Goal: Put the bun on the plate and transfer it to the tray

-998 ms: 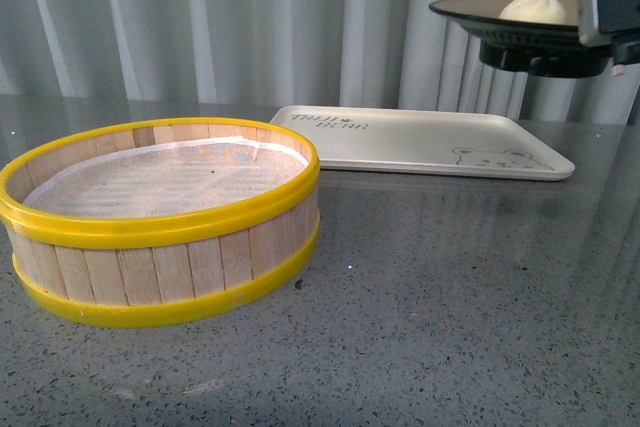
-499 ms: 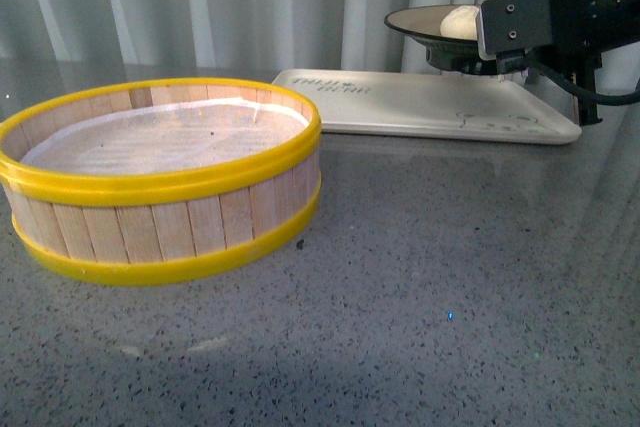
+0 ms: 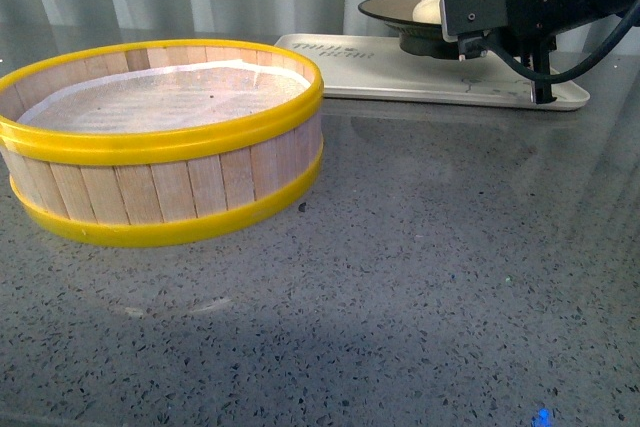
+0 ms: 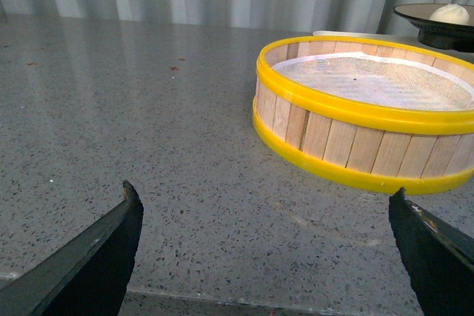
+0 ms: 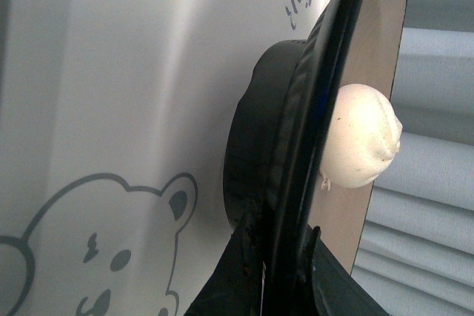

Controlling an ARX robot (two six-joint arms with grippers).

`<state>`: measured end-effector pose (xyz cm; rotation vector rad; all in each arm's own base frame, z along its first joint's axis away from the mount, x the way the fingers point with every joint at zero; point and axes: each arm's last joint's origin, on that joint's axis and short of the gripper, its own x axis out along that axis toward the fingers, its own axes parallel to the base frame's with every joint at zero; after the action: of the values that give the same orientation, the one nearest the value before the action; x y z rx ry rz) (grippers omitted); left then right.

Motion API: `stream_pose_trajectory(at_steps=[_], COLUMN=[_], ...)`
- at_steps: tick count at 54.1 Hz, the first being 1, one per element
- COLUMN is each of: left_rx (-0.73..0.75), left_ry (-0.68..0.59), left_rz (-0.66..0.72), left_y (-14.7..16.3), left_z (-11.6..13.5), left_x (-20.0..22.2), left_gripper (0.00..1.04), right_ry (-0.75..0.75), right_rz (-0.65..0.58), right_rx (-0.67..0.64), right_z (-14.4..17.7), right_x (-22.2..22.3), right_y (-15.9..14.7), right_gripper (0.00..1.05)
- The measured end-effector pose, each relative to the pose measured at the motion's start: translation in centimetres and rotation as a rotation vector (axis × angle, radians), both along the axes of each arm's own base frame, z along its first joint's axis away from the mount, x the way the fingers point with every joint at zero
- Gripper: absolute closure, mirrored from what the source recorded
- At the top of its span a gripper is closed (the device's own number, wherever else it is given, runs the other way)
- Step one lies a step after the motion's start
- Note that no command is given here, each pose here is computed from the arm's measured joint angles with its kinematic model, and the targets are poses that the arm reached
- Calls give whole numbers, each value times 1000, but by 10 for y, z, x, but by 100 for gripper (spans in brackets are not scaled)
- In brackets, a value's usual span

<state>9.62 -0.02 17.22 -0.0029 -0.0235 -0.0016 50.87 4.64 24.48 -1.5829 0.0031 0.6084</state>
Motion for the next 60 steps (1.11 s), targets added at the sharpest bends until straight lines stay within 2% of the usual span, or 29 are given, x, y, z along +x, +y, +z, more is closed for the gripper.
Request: stream_pose_trajectory(at_steps=[32, 56, 60], left_rx=[0, 0, 0], left_ry=[0, 0, 0], left_rz=[0, 0, 0], left_y=[0, 0, 0], left_z=[0, 0, 0], left_x=[0, 0, 0], left_gripper=[7, 7, 7], right_ry=[49, 130, 144], right_rz=[-9, -41, -44], right_rx=[67, 50, 44], right_z=[1, -10, -13], right_x=[1, -3, -4], right_y=[11, 12, 12], right_gripper=[102, 102, 94])
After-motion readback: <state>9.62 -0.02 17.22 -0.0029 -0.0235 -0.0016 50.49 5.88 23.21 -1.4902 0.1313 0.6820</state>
